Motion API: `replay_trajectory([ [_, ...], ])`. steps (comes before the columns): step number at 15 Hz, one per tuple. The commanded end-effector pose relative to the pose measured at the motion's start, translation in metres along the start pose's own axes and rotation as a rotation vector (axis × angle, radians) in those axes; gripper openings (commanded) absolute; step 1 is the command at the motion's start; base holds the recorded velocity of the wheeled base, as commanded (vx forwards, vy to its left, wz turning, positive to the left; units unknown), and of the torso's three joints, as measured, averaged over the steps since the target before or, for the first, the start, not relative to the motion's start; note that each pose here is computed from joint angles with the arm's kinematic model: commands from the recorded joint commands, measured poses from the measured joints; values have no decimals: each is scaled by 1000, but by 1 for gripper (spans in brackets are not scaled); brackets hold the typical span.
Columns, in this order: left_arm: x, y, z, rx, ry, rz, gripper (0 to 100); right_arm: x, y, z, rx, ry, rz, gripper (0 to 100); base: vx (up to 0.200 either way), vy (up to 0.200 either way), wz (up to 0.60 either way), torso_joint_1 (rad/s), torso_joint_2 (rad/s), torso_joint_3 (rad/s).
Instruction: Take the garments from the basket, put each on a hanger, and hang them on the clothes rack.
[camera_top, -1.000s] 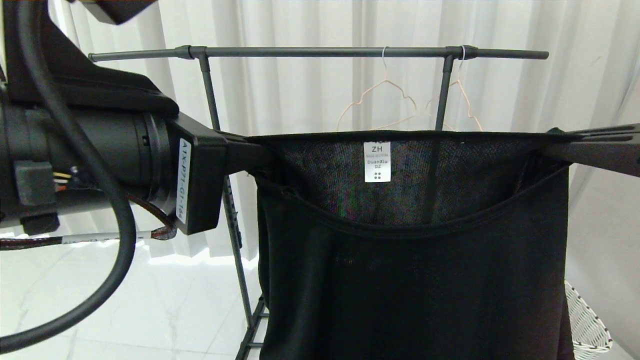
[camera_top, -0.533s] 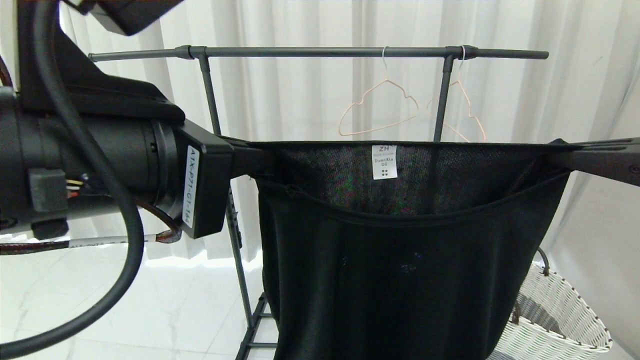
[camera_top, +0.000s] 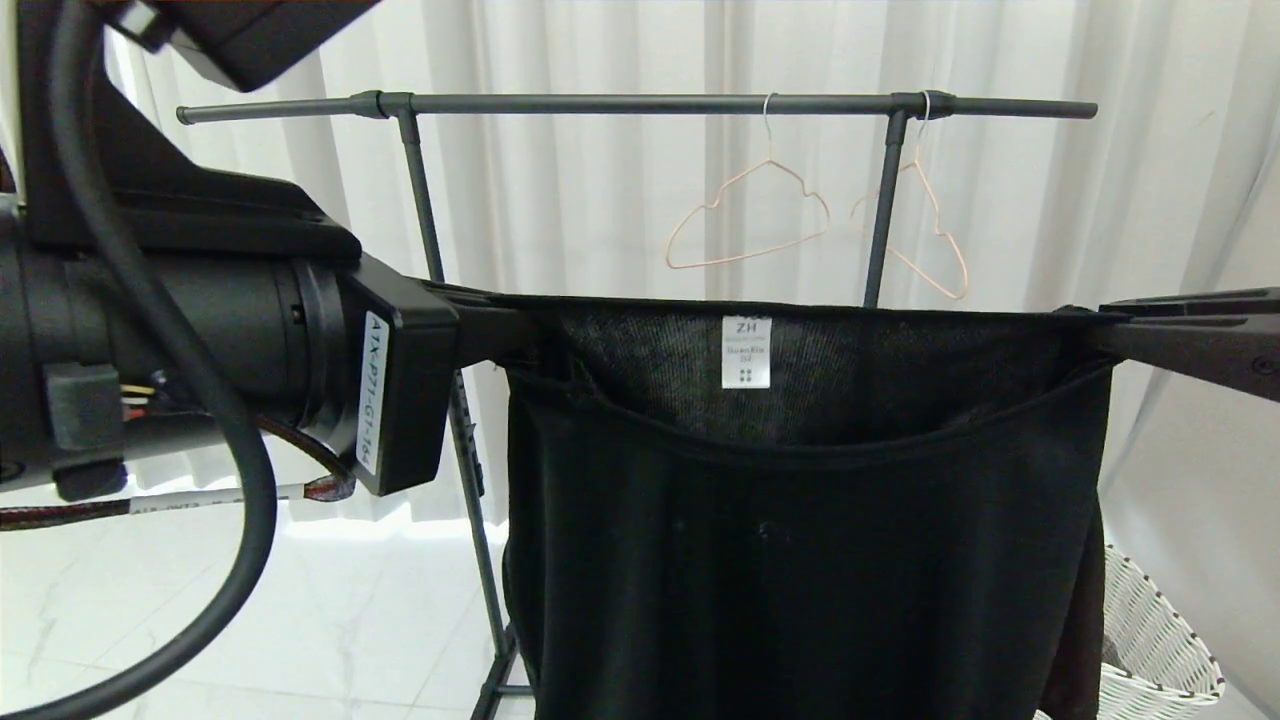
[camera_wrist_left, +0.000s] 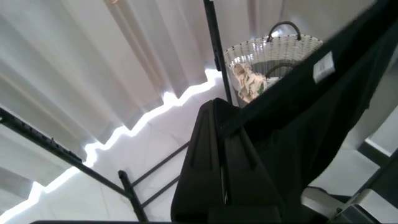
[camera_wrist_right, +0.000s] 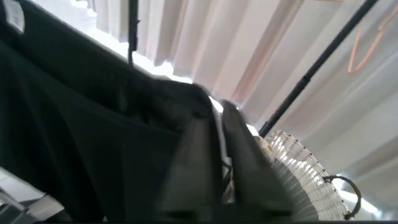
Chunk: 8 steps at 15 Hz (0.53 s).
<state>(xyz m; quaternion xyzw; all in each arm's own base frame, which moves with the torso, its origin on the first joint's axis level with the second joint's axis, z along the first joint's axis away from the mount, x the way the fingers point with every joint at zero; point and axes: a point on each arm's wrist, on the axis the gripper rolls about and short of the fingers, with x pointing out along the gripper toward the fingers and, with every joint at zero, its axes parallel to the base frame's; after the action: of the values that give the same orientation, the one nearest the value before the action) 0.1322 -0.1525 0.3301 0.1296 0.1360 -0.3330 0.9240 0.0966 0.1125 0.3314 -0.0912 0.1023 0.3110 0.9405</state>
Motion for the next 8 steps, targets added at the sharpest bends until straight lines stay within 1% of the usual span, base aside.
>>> replay_trajectory([
  [1, -1, 0, 0, 1, -2, 2, 0, 0, 2, -2, -7, 5, 14, 100, 0, 0, 0, 0, 0, 0],
  [2, 0, 0, 0, 1, 1, 16, 0, -3, 2, -4, -7, 4, 16, 100, 0, 0, 0, 0, 0, 0],
  [3, 1, 1, 0, 0, 6, 38, 0, -10, 1, -9, -12, 3, 30, 100, 0, 0, 0, 0, 0, 0],
  [5, 4, 2, -4, 1, 26, 93, 0, -29, 3, -30, -29, 5, 91, 100, 0, 0, 0, 0, 0, 0],
  [7, 9, 2, -12, 11, 65, 131, 0, -44, 2, -44, -36, -2, 149, 100, 0, 0, 0, 0, 0, 0],
  [8, 11, 1, -17, 17, 86, 136, 0, -53, -1, -49, -32, -14, 187, 100, 0, 0, 0, 0, 0, 0],
])
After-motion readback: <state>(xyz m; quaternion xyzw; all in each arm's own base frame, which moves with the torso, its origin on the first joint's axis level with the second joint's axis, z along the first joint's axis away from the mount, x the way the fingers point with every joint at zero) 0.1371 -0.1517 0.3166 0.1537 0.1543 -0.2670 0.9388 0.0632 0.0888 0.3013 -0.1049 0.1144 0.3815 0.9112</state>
